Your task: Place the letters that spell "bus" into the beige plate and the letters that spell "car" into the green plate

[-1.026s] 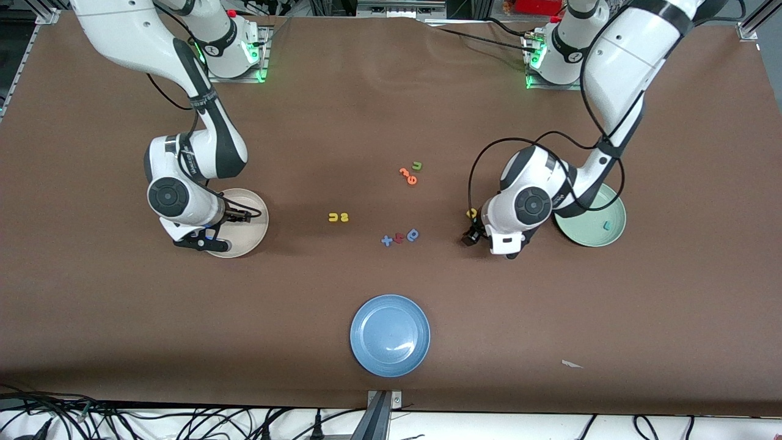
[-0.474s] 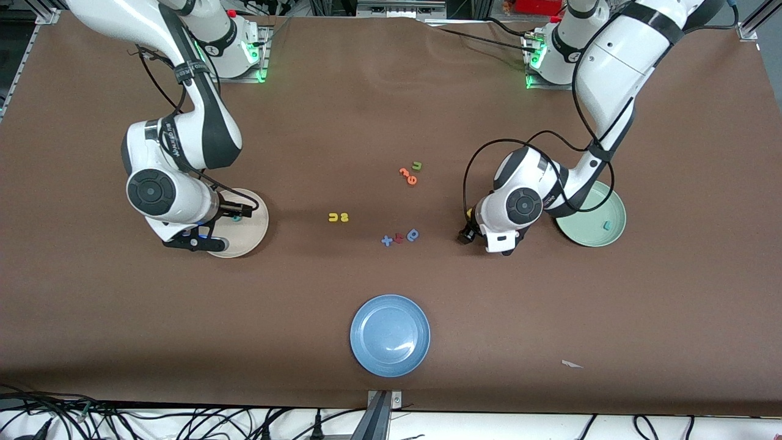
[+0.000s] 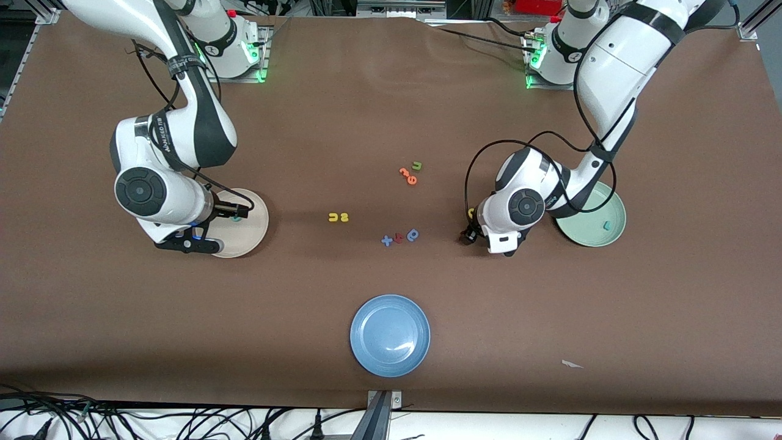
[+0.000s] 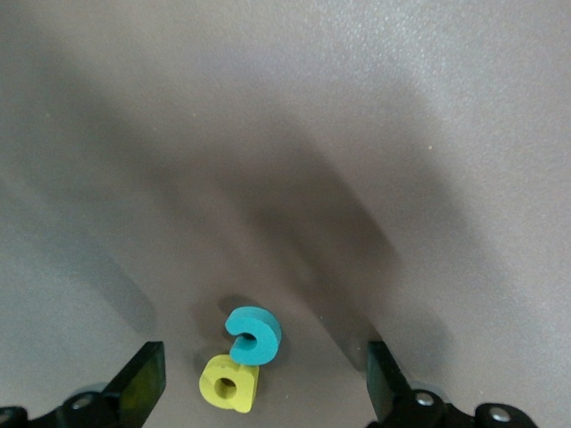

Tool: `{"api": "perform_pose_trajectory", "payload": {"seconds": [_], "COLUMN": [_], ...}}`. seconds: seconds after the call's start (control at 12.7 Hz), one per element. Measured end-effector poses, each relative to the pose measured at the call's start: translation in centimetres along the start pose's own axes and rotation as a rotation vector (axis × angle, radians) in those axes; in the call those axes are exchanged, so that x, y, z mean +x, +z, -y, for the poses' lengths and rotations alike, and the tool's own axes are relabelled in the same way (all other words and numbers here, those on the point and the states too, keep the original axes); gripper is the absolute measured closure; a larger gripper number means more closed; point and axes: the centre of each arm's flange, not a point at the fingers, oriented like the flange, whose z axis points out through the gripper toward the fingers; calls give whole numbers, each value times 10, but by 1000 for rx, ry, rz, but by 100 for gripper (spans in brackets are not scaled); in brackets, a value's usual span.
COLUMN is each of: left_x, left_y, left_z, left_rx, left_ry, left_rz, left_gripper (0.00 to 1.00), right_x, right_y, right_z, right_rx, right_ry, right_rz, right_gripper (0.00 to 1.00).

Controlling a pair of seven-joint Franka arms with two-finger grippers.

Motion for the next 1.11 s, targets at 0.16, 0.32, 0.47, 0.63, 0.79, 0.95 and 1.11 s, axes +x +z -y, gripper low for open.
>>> {"api": "perform_pose_trajectory", "payload": {"seconds": [0.16,0.32,0.47,0.63,0.79,0.95,1.11], "left_x": [4,6,5,3,1,-4,-10], "left_y": [0,1,2,4,9,13,19], "left_z": [1,3,6,11,13,15,19], "left_rx": [2,4,9,20,30,34,9], "left_ry": [2,7,19,27,32,39,50], "left_rz": [1,4,4,3,5,5,-2], "left_gripper": [1,1,1,1,1,4,6], "right_x": [1,0,-7,-15,-24,-32,-34], "right_y": [-6,-16,-25,-17,2,19,27], "right_z": [0,5,26,59,106,146,165], "right_rx": [4,13,68,80,71,78,97], "right_ry": [0,-3,27,94,184,303,434], "right_rz": [-11,-6,13,28,12,-20,-43], "right_gripper": [0,0,0,0,0,0,0]}}
